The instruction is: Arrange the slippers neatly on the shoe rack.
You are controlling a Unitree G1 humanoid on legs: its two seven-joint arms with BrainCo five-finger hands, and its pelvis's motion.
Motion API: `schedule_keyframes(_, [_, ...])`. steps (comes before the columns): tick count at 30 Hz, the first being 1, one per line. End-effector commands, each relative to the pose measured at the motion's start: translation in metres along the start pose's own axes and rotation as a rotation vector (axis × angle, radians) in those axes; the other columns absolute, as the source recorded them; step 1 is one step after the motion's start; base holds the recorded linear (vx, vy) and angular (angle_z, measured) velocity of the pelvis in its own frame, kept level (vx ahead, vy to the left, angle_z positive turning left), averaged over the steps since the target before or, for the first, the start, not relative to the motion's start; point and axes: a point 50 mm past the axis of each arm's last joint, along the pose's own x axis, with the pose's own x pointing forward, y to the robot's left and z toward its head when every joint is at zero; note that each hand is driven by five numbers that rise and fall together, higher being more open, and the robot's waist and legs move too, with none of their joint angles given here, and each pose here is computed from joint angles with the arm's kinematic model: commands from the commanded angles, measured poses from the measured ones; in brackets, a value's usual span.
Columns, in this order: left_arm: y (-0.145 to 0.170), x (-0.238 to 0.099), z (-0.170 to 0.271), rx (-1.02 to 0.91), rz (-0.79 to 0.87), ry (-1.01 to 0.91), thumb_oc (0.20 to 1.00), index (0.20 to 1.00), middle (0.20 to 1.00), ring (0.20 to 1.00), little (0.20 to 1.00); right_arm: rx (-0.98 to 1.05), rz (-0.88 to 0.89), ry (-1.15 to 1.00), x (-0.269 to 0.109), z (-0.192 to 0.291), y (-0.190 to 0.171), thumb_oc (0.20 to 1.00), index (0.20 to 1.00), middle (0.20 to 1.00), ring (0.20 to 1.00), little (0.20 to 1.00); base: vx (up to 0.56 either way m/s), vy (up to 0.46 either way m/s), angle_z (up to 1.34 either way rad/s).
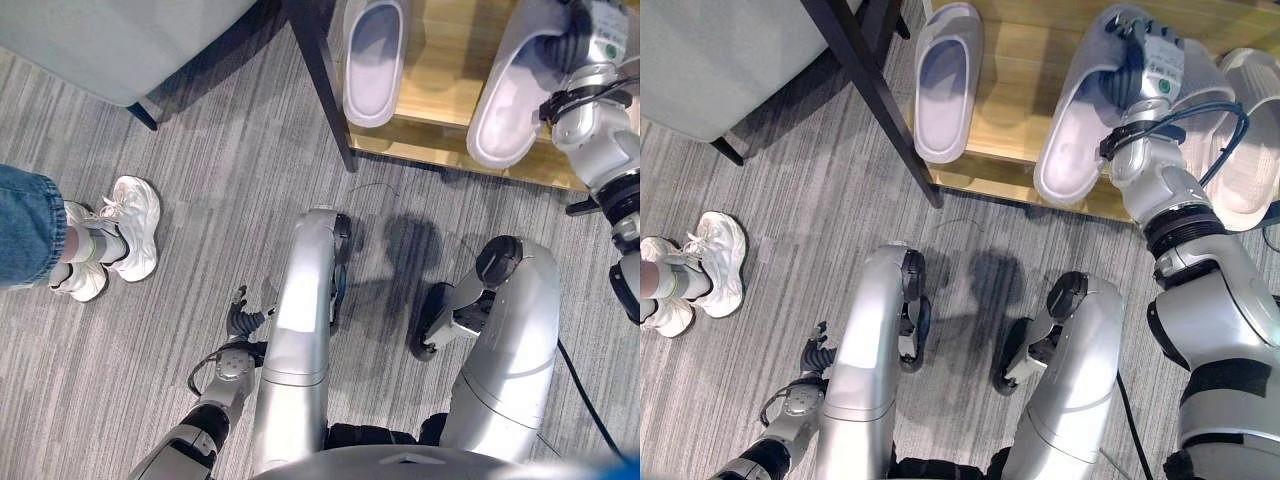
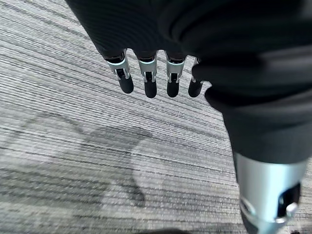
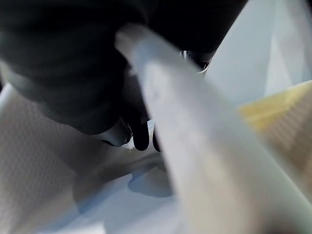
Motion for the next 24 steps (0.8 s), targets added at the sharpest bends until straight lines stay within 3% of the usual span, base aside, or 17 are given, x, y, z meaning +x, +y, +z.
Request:
schedule_keyframes(1, [0.010, -0.008, -0.002, 0.002, -0.026, -0.041, 1.000, 1.000, 1.000, 1.000, 1.000, 0.144, -0.171, -0.091, 0.031, 0.035, -0.041, 0.200, 0.200, 0.200, 0.200, 0.200, 0.00, 0.000, 0.00])
schedule_keyframes(24, [0.020, -0.020, -0.018, -0.016, -0.079, 0.001, 1.000, 1.000, 1.000, 1.000, 1.000, 0.179, -0.001, -0.054, 0.029, 0.030, -0.021, 0.200, 0.200, 0.200, 0.200, 0.200, 0.01, 0.009, 0.03])
